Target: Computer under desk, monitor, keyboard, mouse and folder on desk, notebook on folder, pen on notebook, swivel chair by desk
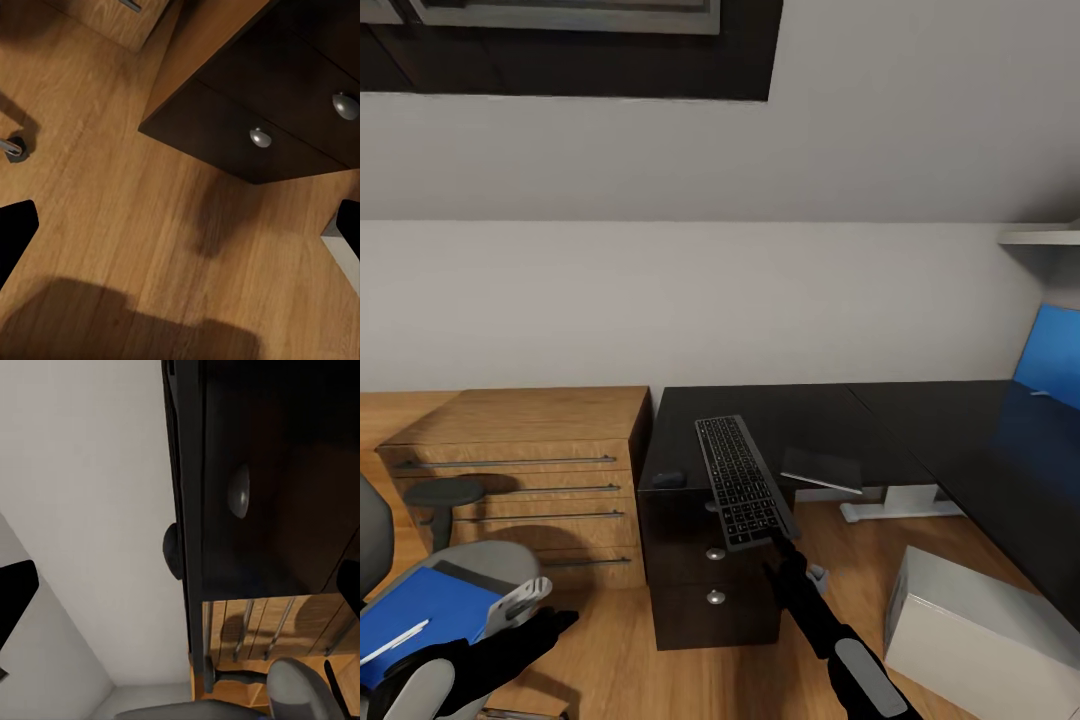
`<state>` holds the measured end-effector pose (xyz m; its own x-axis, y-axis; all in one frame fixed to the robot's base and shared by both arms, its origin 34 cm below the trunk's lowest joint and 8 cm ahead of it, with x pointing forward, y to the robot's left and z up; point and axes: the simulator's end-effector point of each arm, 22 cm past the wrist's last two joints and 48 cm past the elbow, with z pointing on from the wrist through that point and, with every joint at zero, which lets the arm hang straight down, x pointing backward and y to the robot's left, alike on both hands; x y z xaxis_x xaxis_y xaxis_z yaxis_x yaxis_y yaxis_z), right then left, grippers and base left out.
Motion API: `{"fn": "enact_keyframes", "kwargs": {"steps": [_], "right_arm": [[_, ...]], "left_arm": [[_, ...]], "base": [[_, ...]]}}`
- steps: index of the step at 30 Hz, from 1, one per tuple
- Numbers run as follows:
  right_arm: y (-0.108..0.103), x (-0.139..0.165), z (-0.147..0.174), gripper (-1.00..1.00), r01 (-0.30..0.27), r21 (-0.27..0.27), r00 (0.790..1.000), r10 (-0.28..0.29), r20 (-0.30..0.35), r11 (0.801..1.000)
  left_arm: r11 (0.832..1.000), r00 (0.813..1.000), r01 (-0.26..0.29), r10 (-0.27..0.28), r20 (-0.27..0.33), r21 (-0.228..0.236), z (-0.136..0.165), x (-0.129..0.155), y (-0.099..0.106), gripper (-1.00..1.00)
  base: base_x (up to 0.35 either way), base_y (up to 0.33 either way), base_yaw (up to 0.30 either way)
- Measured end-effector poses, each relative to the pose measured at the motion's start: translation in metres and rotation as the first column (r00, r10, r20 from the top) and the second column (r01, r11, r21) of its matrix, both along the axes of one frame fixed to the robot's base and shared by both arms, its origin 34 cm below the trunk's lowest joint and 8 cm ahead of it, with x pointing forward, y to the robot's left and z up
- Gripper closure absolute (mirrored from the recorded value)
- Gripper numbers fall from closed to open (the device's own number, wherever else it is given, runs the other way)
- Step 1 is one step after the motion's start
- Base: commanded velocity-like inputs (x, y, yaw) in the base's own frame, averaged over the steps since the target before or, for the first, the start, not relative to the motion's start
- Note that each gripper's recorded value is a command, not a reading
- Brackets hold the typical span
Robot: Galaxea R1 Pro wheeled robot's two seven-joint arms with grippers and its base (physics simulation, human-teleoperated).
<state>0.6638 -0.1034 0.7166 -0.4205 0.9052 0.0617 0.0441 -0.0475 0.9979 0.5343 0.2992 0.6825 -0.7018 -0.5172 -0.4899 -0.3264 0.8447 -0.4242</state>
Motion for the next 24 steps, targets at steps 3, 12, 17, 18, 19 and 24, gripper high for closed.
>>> {"fn": "enact_keyframes", "kwargs": {"steps": [3, 12, 17, 18, 19, 24], "right_arm": [[0.0, 0.0, 0.0, -1.0, 0.0, -0.001, 1.0, 0.0, 0.0, 1.0], [-0.001, 0.0, -0.001, -1.0, 0.003, -0.003, 1.0, -0.003, -0.002, 1.0], [-0.001, 0.0, -0.001, -1.0, 0.004, -0.004, 1.0, -0.004, -0.002, 1.0], [-0.001, 0.0, -0.001, -1.0, 0.004, -0.004, 1.0, -0.004, -0.002, 1.0], [-0.001, 0.0, -0.001, -1.0, 0.004, -0.004, 1.0, -0.004, -0.002, 1.0], [-0.001, 0.0, -0.001, -1.0, 0.004, -0.004, 1.0, -0.004, -0.002, 1.0]], "left_arm": [[1.0, 1.0, 0.0, 0.0, 0.0, 0.0, 0.0, 0.0, 0.0, -1.0], [0.999, 0.999, 0.041, -0.041, -0.01, -0.004, -0.004, -0.003, -0.016, -1.0], [0.999, 0.999, 0.044, -0.044, -0.011, -0.004, -0.004, -0.003, -0.017, -1.0], [0.999, 0.999, 0.044, -0.044, -0.011, -0.004, -0.004, -0.003, -0.017, -1.0], [0.999, 0.999, 0.043, -0.043, -0.011, -0.004, -0.004, -0.003, -0.017, -1.0], [0.999, 0.999, 0.042, -0.042, -0.01, -0.004, -0.004, -0.003, -0.017, -1.0]], "base": [[0.006, 0.0, 0.0], [0.098, 0.0, 0.0], [0.017, 0.0, 0.0], [0.003, 0.0, 0.0], [0.009, 0.0, 0.0], [0.109, 0.0, 0.0]]}}
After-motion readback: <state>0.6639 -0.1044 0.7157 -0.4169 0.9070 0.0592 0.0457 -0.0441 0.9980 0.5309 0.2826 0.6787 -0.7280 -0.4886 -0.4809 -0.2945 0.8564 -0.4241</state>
